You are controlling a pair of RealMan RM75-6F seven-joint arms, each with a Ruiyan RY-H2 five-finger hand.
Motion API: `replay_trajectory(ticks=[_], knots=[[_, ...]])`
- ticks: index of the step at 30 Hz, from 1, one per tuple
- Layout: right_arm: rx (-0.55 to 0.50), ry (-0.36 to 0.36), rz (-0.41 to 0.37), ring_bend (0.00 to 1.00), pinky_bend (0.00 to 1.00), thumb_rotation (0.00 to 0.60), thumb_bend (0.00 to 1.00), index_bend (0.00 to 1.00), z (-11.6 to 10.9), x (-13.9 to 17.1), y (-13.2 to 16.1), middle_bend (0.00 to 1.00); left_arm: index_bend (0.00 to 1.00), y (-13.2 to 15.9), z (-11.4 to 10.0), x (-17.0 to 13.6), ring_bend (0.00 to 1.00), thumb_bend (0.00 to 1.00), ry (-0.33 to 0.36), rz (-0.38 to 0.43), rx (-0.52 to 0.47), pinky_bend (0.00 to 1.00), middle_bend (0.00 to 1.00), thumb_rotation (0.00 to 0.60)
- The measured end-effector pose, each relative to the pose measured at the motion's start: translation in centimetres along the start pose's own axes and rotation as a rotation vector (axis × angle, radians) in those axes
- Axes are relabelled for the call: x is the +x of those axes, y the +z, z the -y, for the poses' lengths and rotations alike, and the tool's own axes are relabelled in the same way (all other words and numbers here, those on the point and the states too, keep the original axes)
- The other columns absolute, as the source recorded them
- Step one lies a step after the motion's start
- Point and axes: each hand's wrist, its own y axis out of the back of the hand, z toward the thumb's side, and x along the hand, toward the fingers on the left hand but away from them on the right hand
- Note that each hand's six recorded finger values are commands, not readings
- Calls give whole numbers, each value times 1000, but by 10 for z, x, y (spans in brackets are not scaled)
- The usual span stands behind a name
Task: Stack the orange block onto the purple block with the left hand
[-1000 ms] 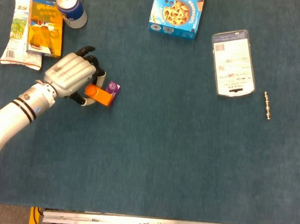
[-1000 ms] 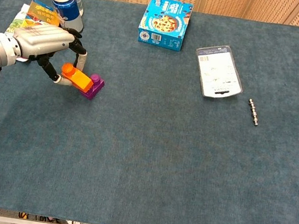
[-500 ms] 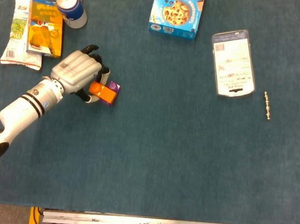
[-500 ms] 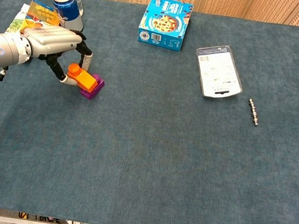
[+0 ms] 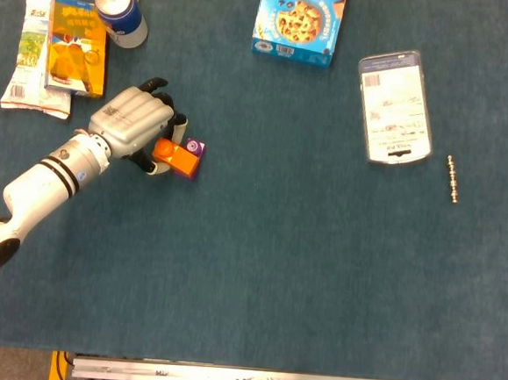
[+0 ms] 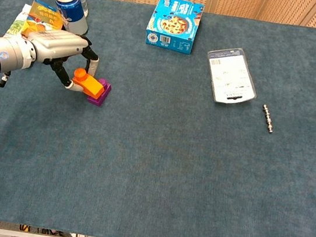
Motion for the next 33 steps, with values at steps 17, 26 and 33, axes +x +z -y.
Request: replay_trajectory(ticks=[17, 26, 33], knots=[[1, -2, 8, 436, 469, 600, 204, 506, 0, 1, -3, 507, 481, -1, 9, 2, 249, 202, 13, -8, -27, 70, 499, 600], [2, -2, 7, 436, 469, 600, 205, 506, 0, 1, -4, 507, 481, -2, 16, 1, 248, 202, 32, -16, -32, 70, 500, 600], [3, -3, 8, 436, 469, 600, 204, 506, 0, 2, -4, 507, 482, -4, 20, 1, 248, 201, 48, -25, -17, 70, 501, 600]])
